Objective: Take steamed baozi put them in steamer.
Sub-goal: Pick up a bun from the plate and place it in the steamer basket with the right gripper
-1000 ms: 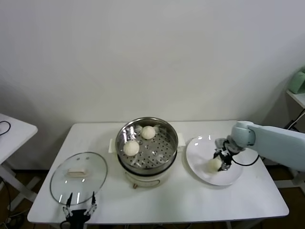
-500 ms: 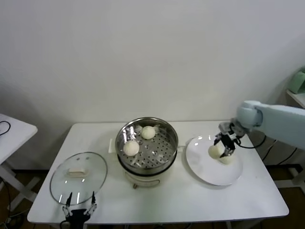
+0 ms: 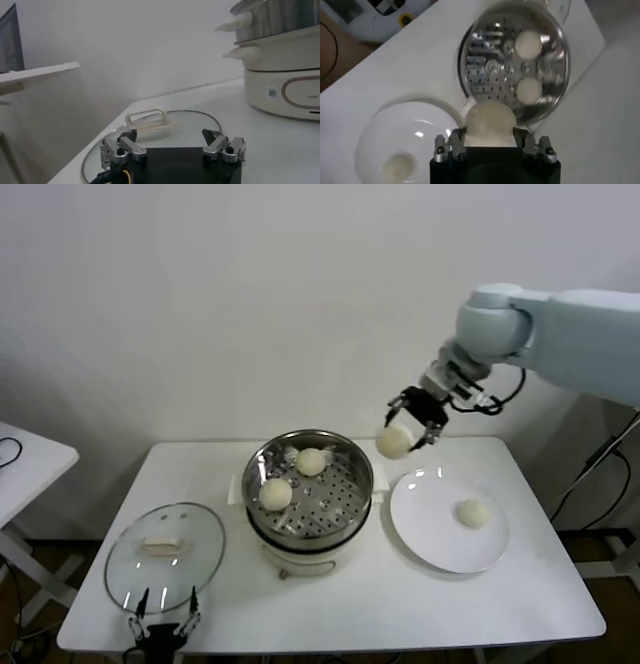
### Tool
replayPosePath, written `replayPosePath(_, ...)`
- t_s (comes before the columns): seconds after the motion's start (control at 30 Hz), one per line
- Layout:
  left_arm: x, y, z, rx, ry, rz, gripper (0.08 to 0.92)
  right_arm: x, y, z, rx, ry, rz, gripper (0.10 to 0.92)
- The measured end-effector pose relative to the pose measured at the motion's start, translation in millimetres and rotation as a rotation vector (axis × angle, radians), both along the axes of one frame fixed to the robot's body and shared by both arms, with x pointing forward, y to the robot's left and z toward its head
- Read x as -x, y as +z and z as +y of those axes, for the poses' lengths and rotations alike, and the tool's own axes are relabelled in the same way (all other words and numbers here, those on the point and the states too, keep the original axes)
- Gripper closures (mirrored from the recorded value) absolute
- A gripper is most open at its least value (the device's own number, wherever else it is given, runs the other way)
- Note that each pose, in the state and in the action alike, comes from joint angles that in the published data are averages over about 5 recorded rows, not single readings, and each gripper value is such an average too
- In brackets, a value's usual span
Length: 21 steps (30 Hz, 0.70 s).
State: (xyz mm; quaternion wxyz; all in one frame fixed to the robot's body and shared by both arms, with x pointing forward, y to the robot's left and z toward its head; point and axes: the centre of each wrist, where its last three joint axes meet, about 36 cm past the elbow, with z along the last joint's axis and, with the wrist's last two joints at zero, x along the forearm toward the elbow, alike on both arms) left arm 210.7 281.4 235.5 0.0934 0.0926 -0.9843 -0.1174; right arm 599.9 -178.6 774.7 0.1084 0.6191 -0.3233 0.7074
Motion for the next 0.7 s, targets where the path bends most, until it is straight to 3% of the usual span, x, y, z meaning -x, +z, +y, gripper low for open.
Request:
replayPosePath(0.33, 3, 0, 1, -0.007, 0.008, -0.003, 0.177, 21, -50, 100, 0.089, 0.299, -0.011, 0.377)
replayPosePath(0.7, 5, -5, 3, -0.013, 0.014, -0.001, 0.177, 24, -129, 154, 0.13, 0.438, 0.034, 0.377)
